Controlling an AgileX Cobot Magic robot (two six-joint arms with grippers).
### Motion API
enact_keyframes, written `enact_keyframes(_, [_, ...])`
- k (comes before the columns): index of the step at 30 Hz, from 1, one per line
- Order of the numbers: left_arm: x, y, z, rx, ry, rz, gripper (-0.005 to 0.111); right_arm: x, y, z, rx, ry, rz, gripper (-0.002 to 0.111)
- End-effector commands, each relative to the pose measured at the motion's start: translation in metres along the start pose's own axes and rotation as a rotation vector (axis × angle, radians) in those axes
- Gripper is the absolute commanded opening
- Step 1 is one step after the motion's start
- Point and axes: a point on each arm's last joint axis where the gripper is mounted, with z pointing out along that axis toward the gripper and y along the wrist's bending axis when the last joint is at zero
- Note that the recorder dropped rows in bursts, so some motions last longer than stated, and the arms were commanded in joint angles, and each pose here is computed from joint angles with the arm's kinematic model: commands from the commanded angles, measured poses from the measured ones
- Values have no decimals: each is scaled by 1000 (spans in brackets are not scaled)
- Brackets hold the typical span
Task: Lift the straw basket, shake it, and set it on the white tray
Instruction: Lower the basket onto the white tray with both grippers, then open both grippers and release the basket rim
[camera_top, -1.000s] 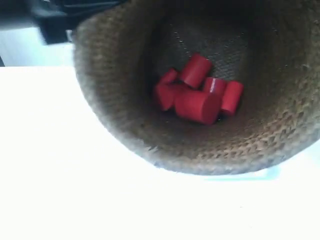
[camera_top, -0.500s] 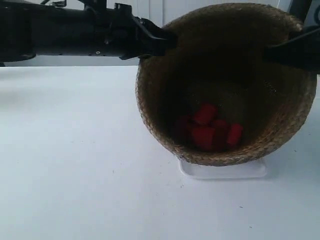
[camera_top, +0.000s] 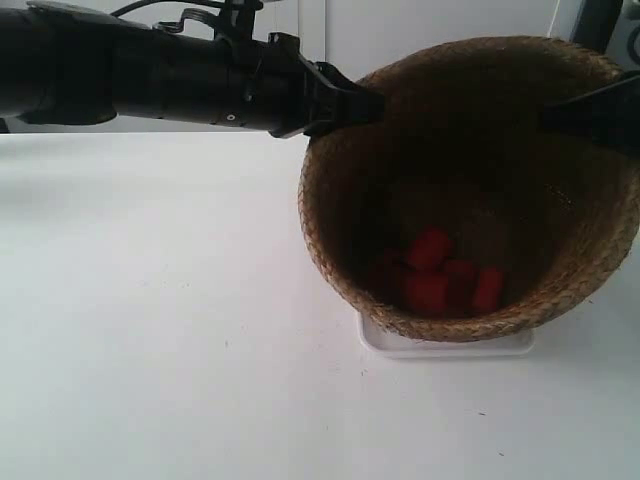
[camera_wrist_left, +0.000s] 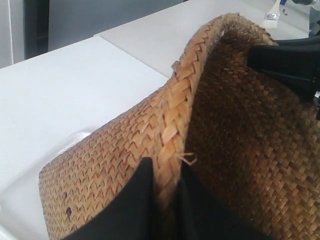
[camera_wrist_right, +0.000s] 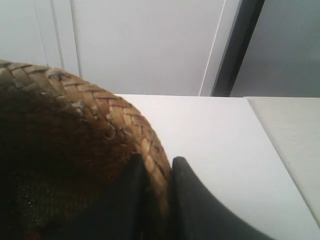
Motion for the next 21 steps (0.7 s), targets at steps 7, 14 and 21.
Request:
enact_keyframes(7, [-12,-2,-9,-7,-50,-26,56,-1,-21,2,162,-7,8,28])
enact_keyframes(14, [-12,-1,-9,-13,-51,-41,75,-2,-11,3,54,-15,-13,71])
enact_keyframes(21, [-12,-1,-9,-13,-51,-41,74,5,-12,13,97,15,-12,72])
